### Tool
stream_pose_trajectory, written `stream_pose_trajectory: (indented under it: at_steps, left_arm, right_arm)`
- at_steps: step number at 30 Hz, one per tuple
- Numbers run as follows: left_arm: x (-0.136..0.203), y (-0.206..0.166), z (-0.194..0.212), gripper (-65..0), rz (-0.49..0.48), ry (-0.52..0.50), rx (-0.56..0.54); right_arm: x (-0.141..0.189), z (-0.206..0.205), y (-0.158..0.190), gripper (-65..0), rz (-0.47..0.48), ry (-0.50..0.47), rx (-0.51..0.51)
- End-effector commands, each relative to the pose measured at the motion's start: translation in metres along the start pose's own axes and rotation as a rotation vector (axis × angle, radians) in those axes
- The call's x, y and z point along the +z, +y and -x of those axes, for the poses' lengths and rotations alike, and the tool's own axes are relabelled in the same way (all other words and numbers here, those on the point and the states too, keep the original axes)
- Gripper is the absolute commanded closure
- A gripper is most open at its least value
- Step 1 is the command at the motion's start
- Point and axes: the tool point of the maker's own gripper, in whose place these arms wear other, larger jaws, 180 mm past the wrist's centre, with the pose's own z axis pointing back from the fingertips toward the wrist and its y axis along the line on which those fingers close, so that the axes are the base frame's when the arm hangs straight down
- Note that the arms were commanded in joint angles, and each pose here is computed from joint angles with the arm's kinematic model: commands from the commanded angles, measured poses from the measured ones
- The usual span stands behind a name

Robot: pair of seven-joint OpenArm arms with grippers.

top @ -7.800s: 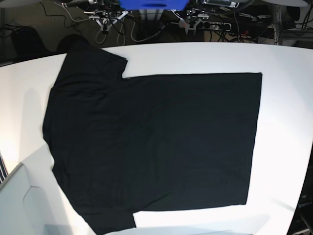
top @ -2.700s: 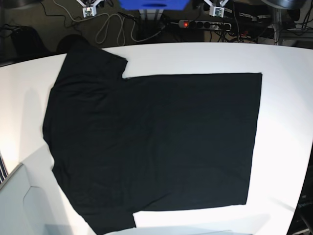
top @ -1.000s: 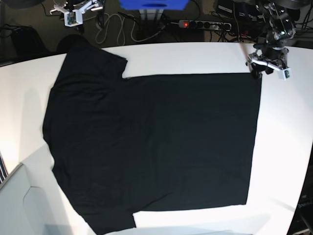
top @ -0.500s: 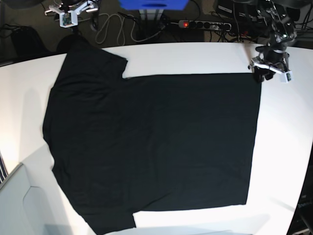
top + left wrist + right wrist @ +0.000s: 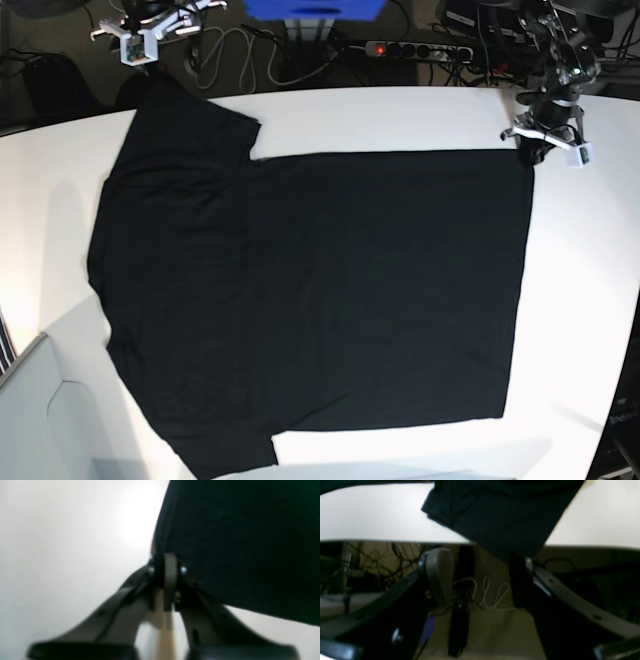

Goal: Fold the T-shirt properly
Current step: 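Move the left gripper down to the shirt's shoulder corner, then move the right gripper down to the other shoulder corner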

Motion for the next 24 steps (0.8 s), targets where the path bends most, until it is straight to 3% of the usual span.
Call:
stream_pose_trajectory:
  at_steps: [1,12,16,24]
  left_arm:
    - [0.002,0.003,0.012,0.0,-0.010,0.064,-0.020]
    - [0.003,0.003,0.015,0.0,-0.009,0.070,-0.019]
    - [0.004,0.004,0.015,0.0,-0.013,0.070,-0.019]
    - [0.004,0.006,0.013,0.0,-0.018,0.065,-0.018]
  right_arm:
    - [0.003,-0.011,0.001,-34.6,-0.005,-0.039,0.008]
    - [-0.026,-0.055,-0.015,-34.8,0.031,-0.184,0.039]
    - [-0.043,-0.060,-0.039,-38.1,0.092,-0.154,0.053]
    - [-0.068,-0.054,-0.073,-38.3,0.176,-0.057,0.046]
